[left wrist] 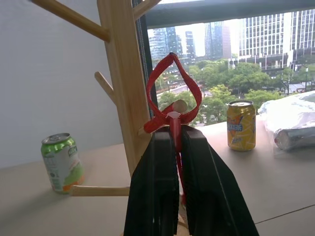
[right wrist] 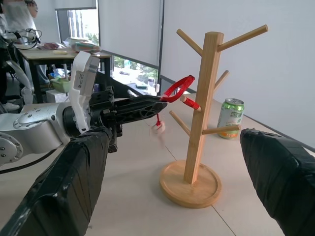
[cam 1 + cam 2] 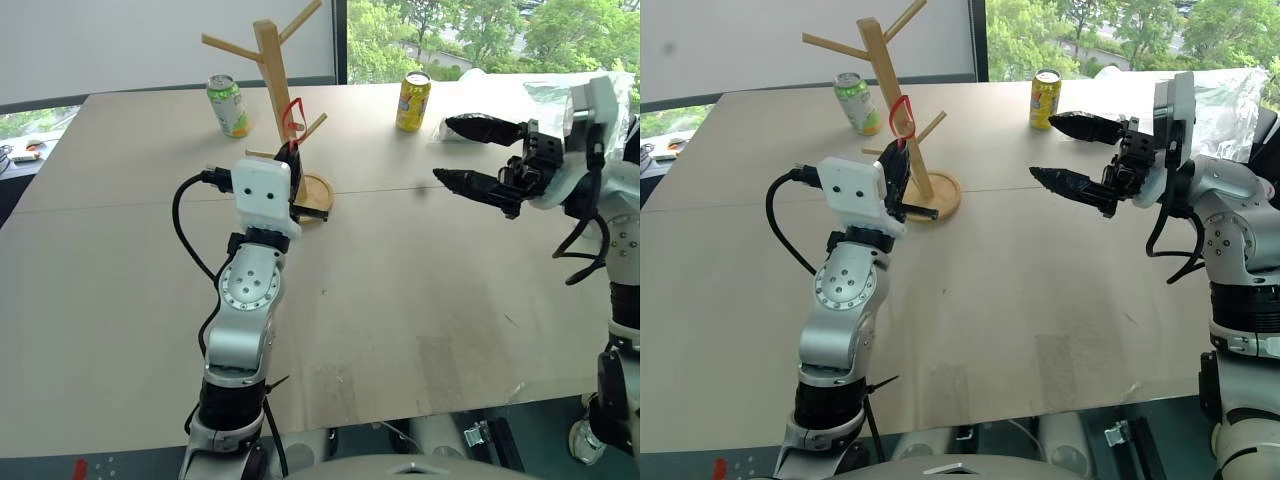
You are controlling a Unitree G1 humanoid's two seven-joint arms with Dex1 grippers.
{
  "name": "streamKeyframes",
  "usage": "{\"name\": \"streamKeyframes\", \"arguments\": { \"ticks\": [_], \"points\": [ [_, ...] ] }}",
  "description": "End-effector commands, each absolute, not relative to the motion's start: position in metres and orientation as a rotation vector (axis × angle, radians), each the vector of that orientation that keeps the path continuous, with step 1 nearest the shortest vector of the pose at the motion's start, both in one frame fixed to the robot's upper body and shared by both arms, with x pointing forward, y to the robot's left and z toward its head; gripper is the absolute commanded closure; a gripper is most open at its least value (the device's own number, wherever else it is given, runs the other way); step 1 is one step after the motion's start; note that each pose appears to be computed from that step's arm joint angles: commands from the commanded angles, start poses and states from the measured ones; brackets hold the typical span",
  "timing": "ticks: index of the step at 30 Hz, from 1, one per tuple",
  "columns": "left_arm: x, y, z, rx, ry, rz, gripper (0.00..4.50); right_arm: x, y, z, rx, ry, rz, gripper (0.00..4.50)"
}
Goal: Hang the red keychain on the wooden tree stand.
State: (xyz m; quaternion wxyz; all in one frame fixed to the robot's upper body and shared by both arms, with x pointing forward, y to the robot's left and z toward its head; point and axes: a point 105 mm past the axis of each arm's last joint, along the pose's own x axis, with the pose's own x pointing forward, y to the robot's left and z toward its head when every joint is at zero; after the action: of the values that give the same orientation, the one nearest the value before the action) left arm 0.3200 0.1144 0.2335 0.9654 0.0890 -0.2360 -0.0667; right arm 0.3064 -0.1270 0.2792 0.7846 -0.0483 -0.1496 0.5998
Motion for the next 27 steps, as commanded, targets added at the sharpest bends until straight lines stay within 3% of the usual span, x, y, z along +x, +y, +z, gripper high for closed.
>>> {"name": "streamKeyframes", "arguments": {
  "ticks": [1, 20, 21, 22, 27],
  "points": [
    [0.318, 0.111, 0.241, 0.187, -0.515, -0.143, 4.45, 0.301, -0.125, 0.291, -0.144, -0.376, 1.307, 0.00],
    [0.356, 0.113, 0.232, 0.213, -0.425, -0.032, 4.45, 0.301, -0.126, 0.287, -0.159, -0.380, 1.291, 0.00],
    [0.356, 0.112, 0.232, 0.208, -0.426, -0.034, 3.78, 0.301, -0.126, 0.287, -0.161, -0.380, 1.290, 0.00],
    [0.356, 0.111, 0.232, 0.208, -0.426, -0.037, 3.63, 0.301, -0.126, 0.287, -0.160, -0.380, 1.288, 0.00],
    [0.355, 0.110, 0.229, 0.216, -0.418, -0.048, 1.23, 0.302, -0.126, 0.285, -0.154, -0.376, 1.277, 0.00]
  ]
}}
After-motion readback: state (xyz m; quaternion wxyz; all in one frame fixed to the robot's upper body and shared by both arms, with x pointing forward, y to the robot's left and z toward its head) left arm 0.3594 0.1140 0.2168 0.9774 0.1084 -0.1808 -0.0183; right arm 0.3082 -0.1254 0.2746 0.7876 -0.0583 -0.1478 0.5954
